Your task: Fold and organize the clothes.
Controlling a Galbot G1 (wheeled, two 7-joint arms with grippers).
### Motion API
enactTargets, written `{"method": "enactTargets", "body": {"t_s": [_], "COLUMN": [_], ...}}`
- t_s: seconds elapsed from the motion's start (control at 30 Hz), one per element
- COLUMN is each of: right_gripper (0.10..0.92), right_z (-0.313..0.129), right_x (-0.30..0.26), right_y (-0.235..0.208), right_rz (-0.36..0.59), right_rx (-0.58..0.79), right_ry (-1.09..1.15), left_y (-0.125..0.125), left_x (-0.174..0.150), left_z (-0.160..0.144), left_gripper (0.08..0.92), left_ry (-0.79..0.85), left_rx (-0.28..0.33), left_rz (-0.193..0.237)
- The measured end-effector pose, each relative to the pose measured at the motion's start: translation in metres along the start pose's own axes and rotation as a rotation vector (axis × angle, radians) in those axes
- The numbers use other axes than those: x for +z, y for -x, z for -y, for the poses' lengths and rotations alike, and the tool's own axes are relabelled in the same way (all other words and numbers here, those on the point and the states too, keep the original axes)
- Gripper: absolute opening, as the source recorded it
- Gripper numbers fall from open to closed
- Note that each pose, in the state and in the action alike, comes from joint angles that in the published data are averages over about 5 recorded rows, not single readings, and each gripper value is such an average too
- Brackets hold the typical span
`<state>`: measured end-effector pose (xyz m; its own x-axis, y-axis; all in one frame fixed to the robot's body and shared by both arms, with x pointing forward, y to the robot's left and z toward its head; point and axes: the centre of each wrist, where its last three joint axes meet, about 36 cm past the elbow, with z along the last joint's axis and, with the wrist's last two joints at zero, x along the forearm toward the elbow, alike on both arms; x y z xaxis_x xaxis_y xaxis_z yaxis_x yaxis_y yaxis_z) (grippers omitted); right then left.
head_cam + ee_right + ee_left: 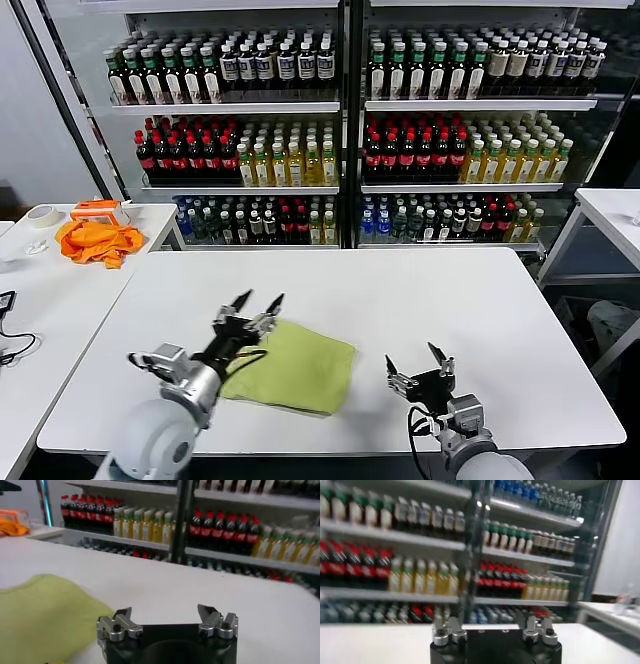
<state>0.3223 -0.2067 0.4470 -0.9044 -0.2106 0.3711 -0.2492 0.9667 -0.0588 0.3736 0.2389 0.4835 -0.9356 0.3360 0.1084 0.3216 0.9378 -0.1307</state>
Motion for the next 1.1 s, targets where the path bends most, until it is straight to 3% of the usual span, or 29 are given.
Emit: {"method": "enactTargets", "body": {"t_s": [0.17, 0.6, 1.1], "right_gripper": [0.823, 0.798, 0.377], "right_z": [-0.016, -0.057, -0.074], "right_x": [-0.005, 0.003, 0.009], "right_y": [0.012, 0.031, 0.045], "right_rz": [-0.037, -0.169, -0.238], "right_rx": [-0.092, -0.222, -0.204], "right_ry": [0.089, 0.234, 0.286], "left_y": [-0.014, -0.026, -0.032], "left_x": [0.002, 0.007, 0.008], "left_z": [-0.022, -0.045, -0.052], "left_gripper": [0.811, 0.823, 0.822], "left_ry": [0.089, 0.168, 0.177], "left_rx": [-0.064, -0.137, -0.161], "left_rz": [0.036, 0.045, 0.017]}}
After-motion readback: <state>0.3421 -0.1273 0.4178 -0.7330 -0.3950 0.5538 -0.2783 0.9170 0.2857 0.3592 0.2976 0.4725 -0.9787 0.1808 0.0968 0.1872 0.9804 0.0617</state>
